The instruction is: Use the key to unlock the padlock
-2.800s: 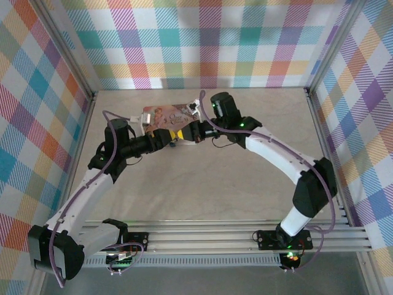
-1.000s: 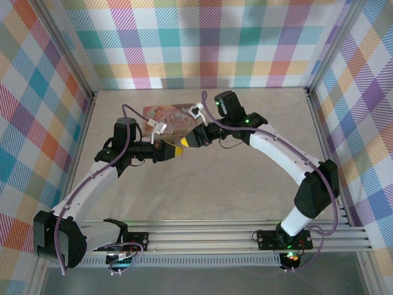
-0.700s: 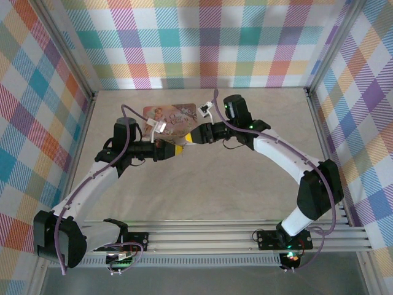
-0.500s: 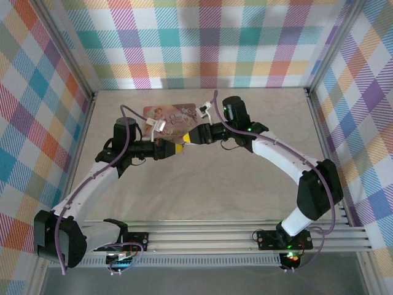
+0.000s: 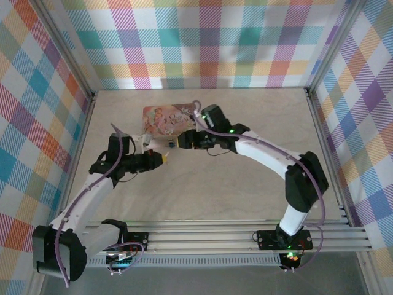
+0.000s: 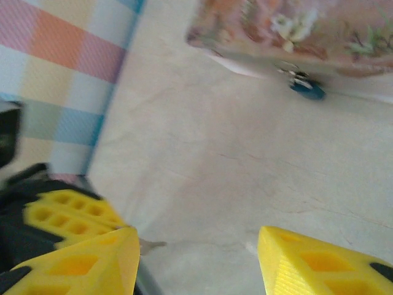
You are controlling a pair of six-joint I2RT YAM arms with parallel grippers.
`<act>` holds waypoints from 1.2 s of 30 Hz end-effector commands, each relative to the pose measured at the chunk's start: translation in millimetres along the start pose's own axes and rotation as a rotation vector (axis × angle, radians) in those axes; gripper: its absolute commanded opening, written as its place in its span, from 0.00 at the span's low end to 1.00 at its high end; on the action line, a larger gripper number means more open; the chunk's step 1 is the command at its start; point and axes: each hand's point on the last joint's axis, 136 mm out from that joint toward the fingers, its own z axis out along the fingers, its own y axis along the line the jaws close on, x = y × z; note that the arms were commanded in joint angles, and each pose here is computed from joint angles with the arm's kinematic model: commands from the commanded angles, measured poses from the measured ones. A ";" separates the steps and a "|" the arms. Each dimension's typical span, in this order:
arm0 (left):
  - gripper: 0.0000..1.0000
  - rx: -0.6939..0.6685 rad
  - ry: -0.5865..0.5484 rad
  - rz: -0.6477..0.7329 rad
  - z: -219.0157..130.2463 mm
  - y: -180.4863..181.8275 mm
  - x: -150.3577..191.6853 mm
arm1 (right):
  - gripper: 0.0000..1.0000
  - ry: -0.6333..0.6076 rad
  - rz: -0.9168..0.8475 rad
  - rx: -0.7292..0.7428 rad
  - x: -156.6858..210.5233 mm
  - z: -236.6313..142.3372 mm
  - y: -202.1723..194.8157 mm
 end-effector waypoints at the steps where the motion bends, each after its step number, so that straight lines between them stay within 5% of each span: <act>1: 0.00 -0.171 -0.004 -0.123 -12.2 40.1 17.8 | 0.55 -0.012 0.019 0.277 11.2 24.4 -35.8; 10: 0.00 -0.223 -0.041 -0.173 -20.2 53.6 28.7 | 0.56 -0.082 -0.028 0.453 15.4 94.8 -44.5; 36: 0.00 -0.208 -0.019 -0.204 -15.0 61.5 47.6 | 0.58 -0.169 -0.008 0.601 -19.0 145.8 -74.8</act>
